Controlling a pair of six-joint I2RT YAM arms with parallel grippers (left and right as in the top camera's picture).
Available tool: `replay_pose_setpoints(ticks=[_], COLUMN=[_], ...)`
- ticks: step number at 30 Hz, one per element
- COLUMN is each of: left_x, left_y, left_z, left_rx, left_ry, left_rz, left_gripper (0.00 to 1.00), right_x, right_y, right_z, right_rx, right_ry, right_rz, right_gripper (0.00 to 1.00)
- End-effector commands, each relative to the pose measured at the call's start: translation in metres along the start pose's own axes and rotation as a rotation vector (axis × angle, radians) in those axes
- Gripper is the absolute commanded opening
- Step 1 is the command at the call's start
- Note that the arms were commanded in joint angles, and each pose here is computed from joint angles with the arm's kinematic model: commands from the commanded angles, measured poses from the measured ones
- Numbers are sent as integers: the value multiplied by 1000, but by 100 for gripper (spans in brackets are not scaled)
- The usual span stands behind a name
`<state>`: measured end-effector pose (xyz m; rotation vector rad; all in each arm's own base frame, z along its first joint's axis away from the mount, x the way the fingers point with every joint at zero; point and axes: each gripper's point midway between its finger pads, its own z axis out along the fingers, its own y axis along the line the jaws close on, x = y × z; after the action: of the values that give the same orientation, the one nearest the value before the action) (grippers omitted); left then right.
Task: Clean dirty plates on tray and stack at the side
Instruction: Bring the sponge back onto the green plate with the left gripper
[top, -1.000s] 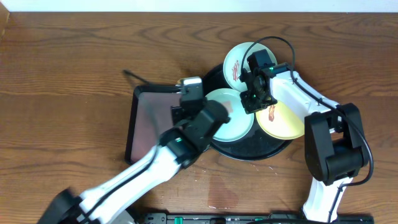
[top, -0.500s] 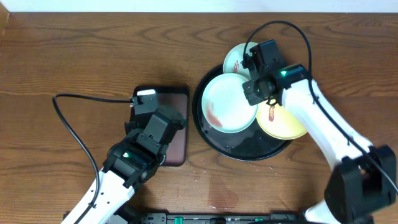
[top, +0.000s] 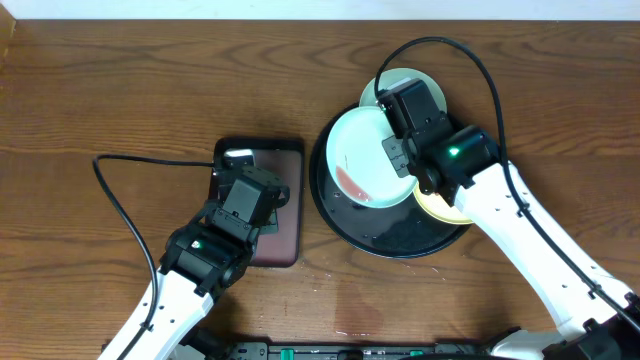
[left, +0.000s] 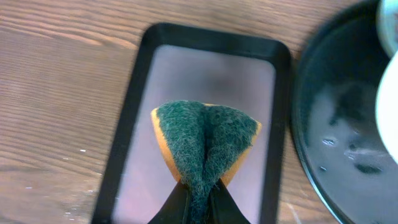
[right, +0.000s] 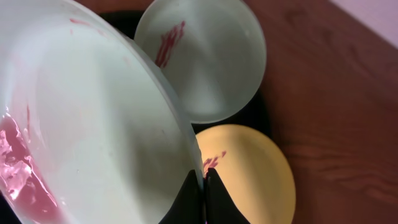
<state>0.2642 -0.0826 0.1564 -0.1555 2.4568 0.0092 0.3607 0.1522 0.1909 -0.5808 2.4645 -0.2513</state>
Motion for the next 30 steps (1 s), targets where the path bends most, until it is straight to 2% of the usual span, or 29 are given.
replay_pose_setpoints(ticks=[1, 7, 14, 18, 24, 30], left_x=[7, -2, -12, -7, -1, 15], left_y=[-13, -53, -68, -82, -126, -139], left_z=[1, -4, 12, 31, 65, 103], left_rx=[79, 284, 305, 323, 457, 439], left_ry=[42, 34, 36, 91, 164, 233], left_rz=[-5, -33, -175, -239, -250, -328], left_gripper=[8, 7, 8, 8, 8, 8], right_x=[4, 34, 74, 86, 82, 96], right_y=[9, 43, 42, 34, 39, 35], right_z=[12, 67, 121, 135, 142, 157], right_rx=[-27, -181, -238, -256, -348, -304], right_ry=[39, 216, 394, 433, 411, 458], right_rz=[8, -7, 51, 65, 97, 82], right_gripper=[1, 1, 1, 1, 1, 1])
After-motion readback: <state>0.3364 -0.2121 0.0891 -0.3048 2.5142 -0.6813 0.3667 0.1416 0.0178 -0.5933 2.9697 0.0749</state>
